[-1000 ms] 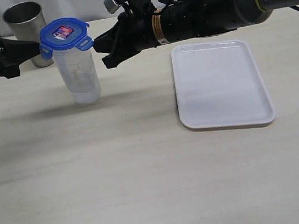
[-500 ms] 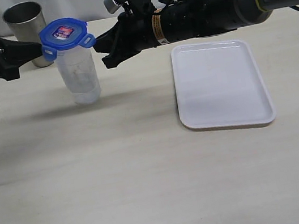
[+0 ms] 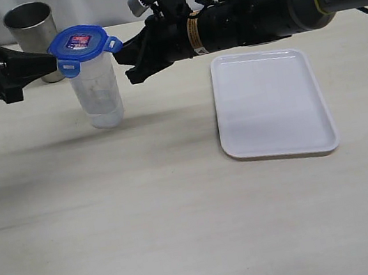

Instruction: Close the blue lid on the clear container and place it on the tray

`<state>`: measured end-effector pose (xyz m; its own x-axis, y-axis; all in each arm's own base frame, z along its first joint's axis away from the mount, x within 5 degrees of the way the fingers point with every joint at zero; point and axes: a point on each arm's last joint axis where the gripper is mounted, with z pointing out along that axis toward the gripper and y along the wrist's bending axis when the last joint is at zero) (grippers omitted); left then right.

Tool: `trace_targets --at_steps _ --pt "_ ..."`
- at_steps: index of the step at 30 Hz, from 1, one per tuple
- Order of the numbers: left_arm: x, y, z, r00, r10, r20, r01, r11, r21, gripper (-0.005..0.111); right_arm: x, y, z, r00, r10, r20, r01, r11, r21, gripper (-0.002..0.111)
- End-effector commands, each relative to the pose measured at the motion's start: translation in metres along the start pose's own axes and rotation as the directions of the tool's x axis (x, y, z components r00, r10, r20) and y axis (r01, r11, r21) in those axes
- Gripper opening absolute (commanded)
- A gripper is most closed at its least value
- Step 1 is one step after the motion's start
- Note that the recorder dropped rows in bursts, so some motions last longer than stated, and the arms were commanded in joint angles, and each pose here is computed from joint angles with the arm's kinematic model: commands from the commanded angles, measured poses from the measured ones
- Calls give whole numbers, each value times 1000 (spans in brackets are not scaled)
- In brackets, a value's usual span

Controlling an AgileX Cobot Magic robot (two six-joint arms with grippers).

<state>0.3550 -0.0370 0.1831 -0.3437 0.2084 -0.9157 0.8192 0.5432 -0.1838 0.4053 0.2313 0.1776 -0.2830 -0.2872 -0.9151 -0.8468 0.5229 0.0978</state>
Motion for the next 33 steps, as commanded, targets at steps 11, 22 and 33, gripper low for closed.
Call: trace_targets --at_steps 11,22,33 --pt "-2 -5 -2 1000 4 11 -5 999 43 0 -1 -3 -1 1000 -10 -17 10 999 31 4" --pt "-7 -1 -2 998 -21 61 21 1000 7 0 -1 -3 -1 1000 -10 -17 10 999 31 4" --pt "1 12 -3 997 -77 -21 74 987 -144 0 -1 -3 -1 1000 -10 -17 10 999 31 4"
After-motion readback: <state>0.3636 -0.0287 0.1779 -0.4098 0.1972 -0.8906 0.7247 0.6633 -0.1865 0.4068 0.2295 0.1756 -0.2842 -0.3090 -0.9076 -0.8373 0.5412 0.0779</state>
